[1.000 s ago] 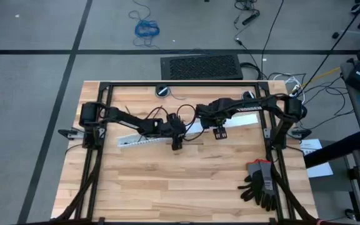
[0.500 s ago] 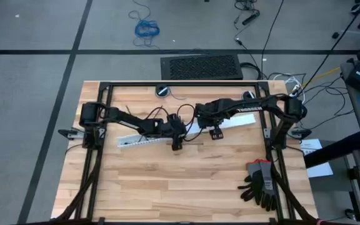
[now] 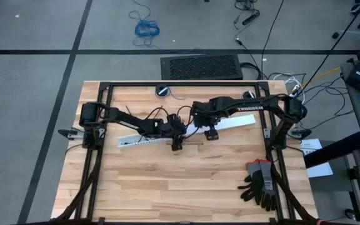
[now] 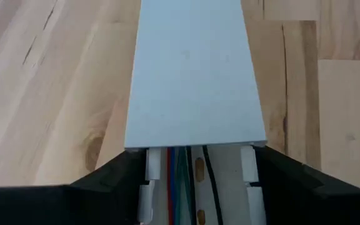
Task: Ziptie cables
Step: Close the white cable duct tray the with white cable cover
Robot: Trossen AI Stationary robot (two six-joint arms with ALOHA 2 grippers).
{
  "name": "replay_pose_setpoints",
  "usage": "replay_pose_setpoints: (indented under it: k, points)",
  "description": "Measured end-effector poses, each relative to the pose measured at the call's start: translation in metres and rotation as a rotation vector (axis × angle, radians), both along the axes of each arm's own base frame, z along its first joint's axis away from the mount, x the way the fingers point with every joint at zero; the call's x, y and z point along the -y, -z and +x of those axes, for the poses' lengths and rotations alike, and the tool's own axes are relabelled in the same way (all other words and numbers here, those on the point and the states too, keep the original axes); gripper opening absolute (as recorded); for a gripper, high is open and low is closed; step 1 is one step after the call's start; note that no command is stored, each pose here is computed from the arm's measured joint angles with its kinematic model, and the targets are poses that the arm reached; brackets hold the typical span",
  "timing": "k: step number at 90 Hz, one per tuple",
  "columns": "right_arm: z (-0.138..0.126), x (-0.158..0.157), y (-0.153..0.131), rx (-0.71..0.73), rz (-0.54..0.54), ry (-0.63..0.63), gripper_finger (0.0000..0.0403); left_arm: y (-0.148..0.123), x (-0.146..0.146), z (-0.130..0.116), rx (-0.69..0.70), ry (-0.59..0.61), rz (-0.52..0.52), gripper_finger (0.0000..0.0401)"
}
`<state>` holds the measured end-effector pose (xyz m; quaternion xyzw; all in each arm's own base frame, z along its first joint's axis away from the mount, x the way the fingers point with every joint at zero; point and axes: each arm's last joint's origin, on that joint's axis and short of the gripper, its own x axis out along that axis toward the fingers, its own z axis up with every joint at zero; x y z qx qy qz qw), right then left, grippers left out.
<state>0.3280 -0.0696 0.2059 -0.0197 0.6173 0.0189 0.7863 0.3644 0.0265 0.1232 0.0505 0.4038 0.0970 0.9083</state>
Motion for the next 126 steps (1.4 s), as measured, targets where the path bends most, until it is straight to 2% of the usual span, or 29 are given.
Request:
replay_pose_setpoints:
  k: [12, 34, 39, 64, 73, 100, 126]
  points:
    - [0.003, 0.001, 0.003, 0.046, 0.003, 0.040, 0.0248, 0.000, 0.000, 0.000, -0.001, 0.000, -0.010, 0.0238]
    - [0.012, 0.002, 0.000, 0.138, -0.017, 0.033, 0.0041, 0.000, 0.000, 0.000, -0.002, 0.007, -0.007, 0.0238]
    - [0.014, 0.003, -0.001, 0.164, -0.024, 0.027, 0.0014, 0.000, 0.000, 0.000, -0.002, 0.008, -0.008, 0.0238]
    - [0.024, 0.002, -0.005, 0.283, 0.003, 0.022, 0.0001, 0.000, 0.000, 0.000, -0.003, 0.008, -0.008, 0.0238]
    - [0.027, 0.001, -0.001, 0.282, 0.006, 0.017, 0.0000, 0.000, 0.000, 0.000, -0.003, 0.007, -0.008, 0.0238]
    - [0.042, -0.002, 0.036, 0.214, 0.024, -0.007, 0.0000, 0.001, 0.000, -0.001, -0.005, 0.004, -0.012, 0.0238]
    - [0.044, -0.002, 0.040, 0.209, 0.025, -0.006, 0.0000, -0.008, 0.000, -0.004, 0.002, -0.022, -0.013, 0.0239]
